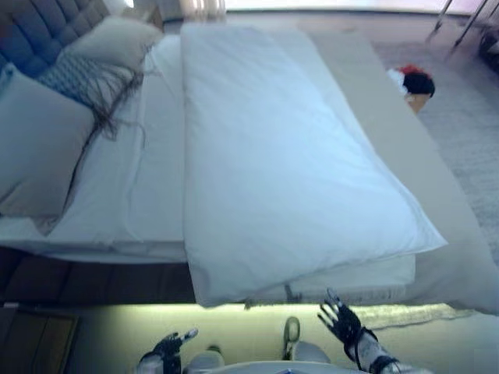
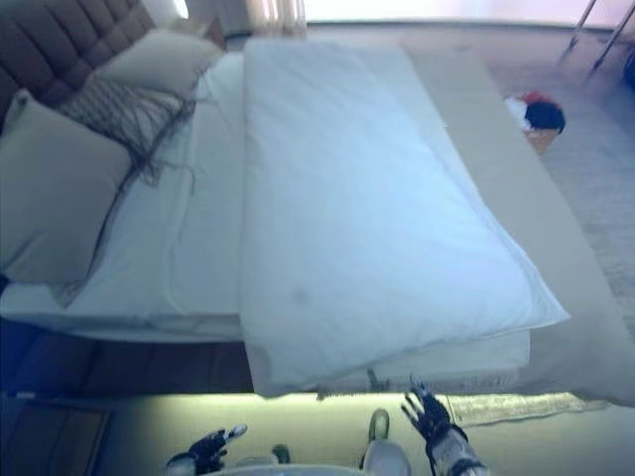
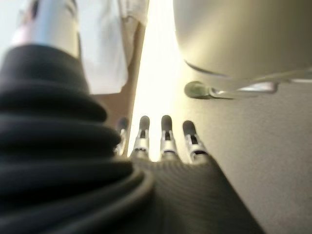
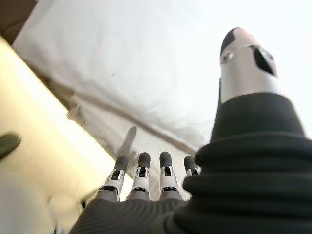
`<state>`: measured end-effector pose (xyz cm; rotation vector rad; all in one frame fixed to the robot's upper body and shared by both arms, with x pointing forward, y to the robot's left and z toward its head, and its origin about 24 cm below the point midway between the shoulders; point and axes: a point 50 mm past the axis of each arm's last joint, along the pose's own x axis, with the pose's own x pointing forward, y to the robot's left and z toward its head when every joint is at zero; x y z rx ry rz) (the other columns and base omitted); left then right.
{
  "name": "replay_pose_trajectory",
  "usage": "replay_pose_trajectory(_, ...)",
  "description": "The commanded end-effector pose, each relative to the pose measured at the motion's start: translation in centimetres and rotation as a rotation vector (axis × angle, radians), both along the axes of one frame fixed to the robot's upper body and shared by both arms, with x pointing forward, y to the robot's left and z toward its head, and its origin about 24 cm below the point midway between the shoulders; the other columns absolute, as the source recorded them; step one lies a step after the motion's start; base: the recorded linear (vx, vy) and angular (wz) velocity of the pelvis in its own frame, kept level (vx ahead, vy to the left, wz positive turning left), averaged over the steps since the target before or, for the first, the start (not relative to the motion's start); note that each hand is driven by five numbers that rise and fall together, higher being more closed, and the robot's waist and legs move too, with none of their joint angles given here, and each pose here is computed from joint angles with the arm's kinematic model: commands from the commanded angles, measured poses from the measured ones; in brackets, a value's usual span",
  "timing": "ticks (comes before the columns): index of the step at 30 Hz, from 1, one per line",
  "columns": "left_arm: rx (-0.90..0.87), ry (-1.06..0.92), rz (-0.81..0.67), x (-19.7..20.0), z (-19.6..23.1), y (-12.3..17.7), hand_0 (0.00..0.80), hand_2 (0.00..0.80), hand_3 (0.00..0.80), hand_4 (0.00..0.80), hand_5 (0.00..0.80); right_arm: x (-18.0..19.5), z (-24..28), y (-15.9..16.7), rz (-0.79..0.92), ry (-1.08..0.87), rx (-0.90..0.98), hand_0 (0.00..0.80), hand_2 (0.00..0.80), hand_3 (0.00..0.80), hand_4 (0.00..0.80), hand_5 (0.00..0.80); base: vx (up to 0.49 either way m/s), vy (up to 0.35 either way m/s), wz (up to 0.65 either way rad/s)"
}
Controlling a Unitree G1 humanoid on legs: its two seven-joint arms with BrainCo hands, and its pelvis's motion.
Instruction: Make the bed neatly
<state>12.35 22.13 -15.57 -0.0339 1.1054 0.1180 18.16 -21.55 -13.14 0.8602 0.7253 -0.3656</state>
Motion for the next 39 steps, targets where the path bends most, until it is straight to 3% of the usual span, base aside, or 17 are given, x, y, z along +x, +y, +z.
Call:
replay_pose_trajectory(1,-0.034,-0.145,0.008,4.3,1.6,-0.4,0.0,0.0,0.0,0.0,0.0,6.5,4.0,0.1,-0.096,-0.252,0.06,0.0,0.0,0.0,0.0,0.0,-0.278,-0.014,0.1)
replay_pose_trajectory(6,-0.151,-0.341,0.01,9.8,4.2,-2.3,0.0,0.0,0.0,0.0,0.0,11.8,8.5,-0.4,-0.124,-0.379,0.035,0.0,0.0,0.0,0.0,0.0,-0.239,-0.039,0.0)
replay_pose_trajectory(13,-0.177,-0.487,0.1,13.3,7.0,-2.2,0.0,0.0,0.0,0.0,0.0,14.3,12.5,-4.1,-0.163,-0.427,-0.068,0.0,0.0,0.0,0.0,0.0,-0.154,-0.012,0.01)
replay_pose_trajectory(24,-0.19,-0.53,0.213,13.6,7.5,-1.5,0.0,0.0,0.0,0.0,0.0,16.5,17.8,-7.8,-0.174,-0.508,-0.179,0.0,0.0,0.0,0.0,0.0,-0.068,0.006,-0.02)
replay_pose_trajectory(39,-0.223,-0.574,0.294,11.3,6.9,0.0,0.0,0.0,0.0,0.0,0.0,19.9,26.5,-7.9,-0.073,-0.727,-0.292,0.0,0.0,0.0,0.0,0.0,0.013,-0.016,0.03)
